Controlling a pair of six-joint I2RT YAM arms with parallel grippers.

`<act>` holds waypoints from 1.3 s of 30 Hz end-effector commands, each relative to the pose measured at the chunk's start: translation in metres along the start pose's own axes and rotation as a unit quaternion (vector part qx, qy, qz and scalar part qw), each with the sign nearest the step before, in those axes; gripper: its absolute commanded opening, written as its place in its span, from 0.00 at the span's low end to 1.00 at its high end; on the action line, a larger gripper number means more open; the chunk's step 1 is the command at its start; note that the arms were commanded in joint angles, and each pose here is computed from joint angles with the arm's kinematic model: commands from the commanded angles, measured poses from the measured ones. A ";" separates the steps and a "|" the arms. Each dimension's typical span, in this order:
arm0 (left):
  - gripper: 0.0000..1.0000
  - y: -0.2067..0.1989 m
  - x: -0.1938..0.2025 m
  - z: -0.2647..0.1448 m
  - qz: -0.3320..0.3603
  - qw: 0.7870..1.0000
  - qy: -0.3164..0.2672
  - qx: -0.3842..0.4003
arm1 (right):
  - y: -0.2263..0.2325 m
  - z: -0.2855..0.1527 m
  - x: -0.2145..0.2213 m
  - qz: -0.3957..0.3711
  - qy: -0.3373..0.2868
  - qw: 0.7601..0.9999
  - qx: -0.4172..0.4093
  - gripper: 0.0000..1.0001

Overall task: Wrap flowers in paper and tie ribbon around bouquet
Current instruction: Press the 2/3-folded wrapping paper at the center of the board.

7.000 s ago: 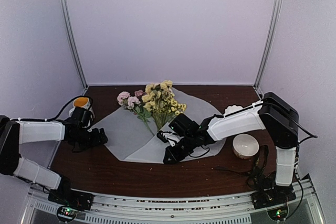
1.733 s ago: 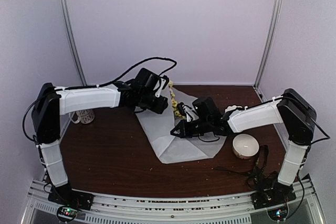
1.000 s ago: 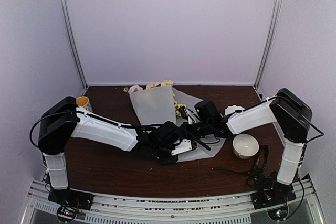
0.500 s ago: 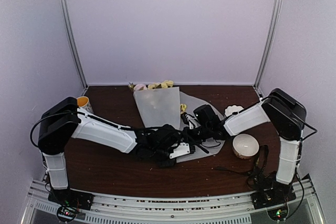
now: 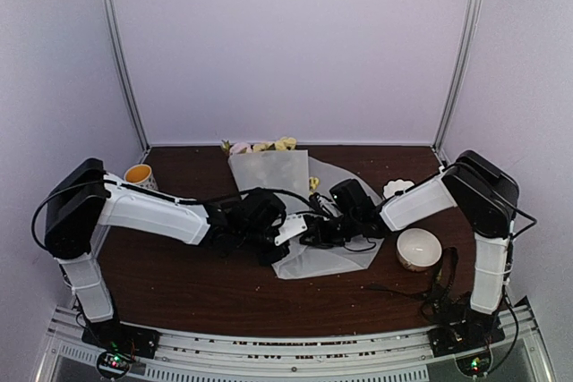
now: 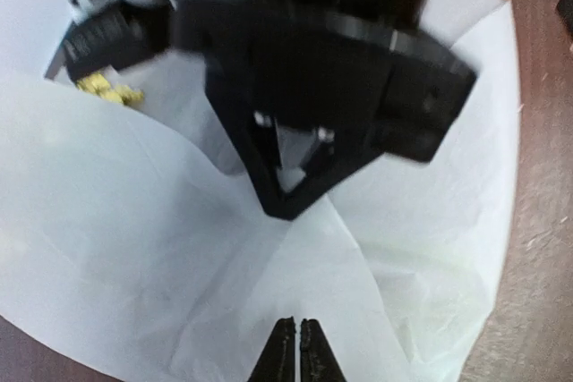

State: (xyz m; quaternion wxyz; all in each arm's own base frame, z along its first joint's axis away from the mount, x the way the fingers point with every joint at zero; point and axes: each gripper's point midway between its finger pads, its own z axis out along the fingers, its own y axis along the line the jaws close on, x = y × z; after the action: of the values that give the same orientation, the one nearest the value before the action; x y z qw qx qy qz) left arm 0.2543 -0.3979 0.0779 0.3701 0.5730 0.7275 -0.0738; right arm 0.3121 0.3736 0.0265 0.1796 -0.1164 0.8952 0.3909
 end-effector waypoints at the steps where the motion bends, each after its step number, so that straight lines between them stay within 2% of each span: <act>1: 0.06 -0.004 0.033 0.022 -0.001 0.998 0.060 -0.008 | -0.009 0.000 0.004 0.002 0.008 1.000 0.019 0.00; 7: 0.06 -0.027 0.057 0.026 -0.005 0.996 0.084 0.031 | -0.006 -0.003 0.002 -0.001 0.004 1.000 0.017 0.00; 12: 0.06 -0.058 0.068 0.011 0.020 0.994 0.087 0.063 | -0.006 -0.003 0.001 0.000 0.003 1.000 0.017 0.00; 16: 0.06 -0.064 0.095 0.009 0.019 0.990 0.119 0.068 | -0.006 -0.003 0.002 0.001 0.003 1.000 0.018 0.00; 21: 0.06 -0.072 0.112 0.006 0.008 0.987 0.140 0.078 | -0.006 -0.004 0.002 0.001 0.002 1.000 0.018 0.00; 27: 0.06 -0.079 0.093 -0.016 0.011 0.990 0.107 0.094 | -0.005 -0.006 0.001 0.000 0.001 1.000 0.019 0.00; 30: 0.06 -0.077 0.094 -0.023 0.019 0.990 0.110 0.092 | -0.005 -0.006 0.001 0.000 0.002 1.000 0.020 0.00; 39: 0.07 -0.034 0.053 -0.033 -0.006 0.999 0.034 0.010 | 0.006 -0.007 0.000 -0.009 0.004 1.000 0.017 0.00</act>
State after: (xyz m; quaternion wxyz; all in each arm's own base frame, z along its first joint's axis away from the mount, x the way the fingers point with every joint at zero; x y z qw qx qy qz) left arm 0.1840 -0.3391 0.0285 0.2808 0.6052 0.7426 -0.0592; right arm 0.3090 0.3731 0.0261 0.1756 -0.1183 0.8982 0.3853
